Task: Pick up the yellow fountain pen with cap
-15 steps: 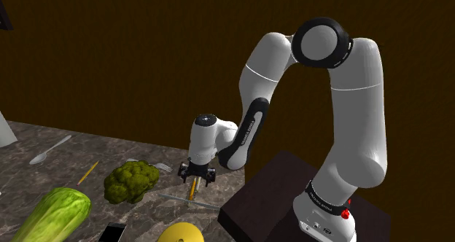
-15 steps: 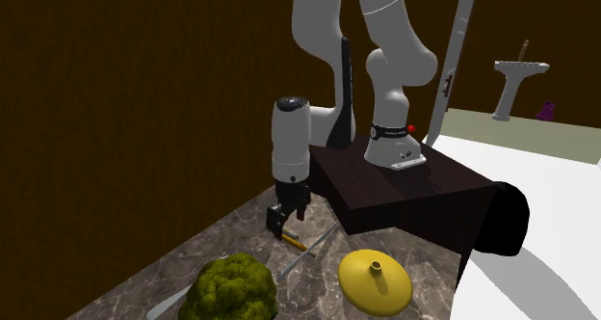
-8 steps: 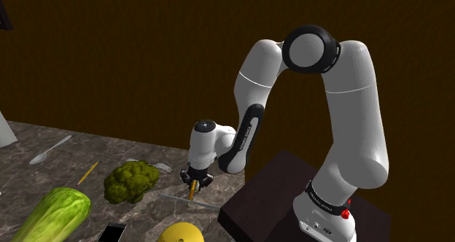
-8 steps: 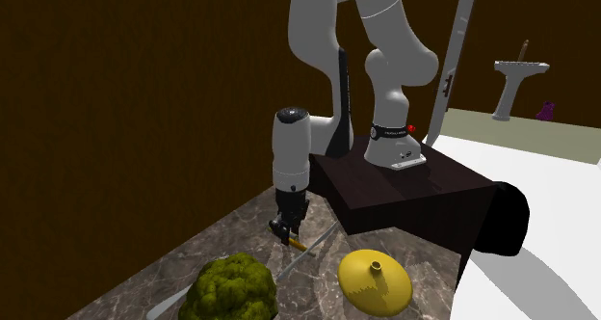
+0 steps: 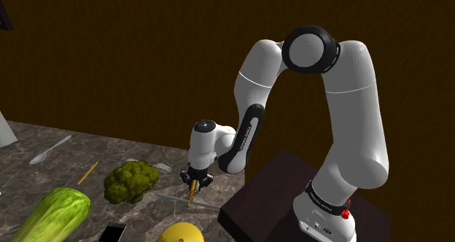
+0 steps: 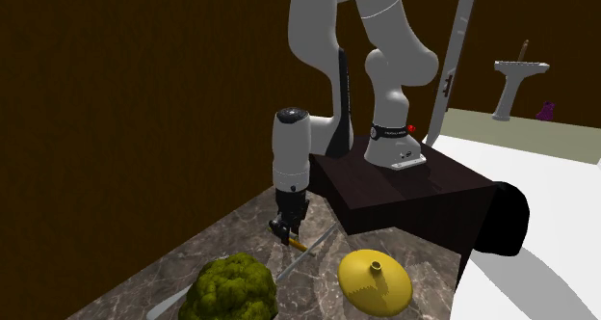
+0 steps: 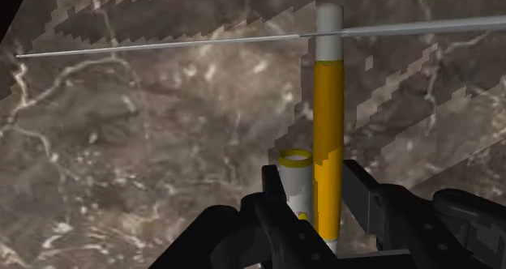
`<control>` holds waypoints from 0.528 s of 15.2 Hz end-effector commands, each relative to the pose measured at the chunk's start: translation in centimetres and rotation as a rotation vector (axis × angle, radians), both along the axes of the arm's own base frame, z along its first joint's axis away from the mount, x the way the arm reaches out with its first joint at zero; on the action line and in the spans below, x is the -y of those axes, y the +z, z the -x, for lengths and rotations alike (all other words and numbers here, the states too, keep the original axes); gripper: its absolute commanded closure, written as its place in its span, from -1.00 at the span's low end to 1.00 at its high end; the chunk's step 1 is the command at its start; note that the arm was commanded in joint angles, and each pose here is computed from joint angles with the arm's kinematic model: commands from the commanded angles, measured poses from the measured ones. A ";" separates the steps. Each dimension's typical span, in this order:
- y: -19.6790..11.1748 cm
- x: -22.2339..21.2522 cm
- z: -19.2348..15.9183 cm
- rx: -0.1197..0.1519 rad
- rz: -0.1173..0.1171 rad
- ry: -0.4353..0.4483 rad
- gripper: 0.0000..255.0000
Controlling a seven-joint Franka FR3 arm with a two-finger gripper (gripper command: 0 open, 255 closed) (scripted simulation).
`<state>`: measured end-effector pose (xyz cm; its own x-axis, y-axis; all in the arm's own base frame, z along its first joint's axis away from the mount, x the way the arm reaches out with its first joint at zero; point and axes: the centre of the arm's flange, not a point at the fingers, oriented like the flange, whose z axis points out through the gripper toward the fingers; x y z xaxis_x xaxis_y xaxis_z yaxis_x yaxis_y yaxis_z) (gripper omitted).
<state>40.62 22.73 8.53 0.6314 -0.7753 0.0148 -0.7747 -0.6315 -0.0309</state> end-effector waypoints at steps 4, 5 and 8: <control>2.1 0.1 0.0 0.000 0.000 0.000 1.00; 2.6 0.1 0.0 0.000 0.000 0.000 1.00; 4.2 0.1 0.0 0.000 0.000 0.000 1.00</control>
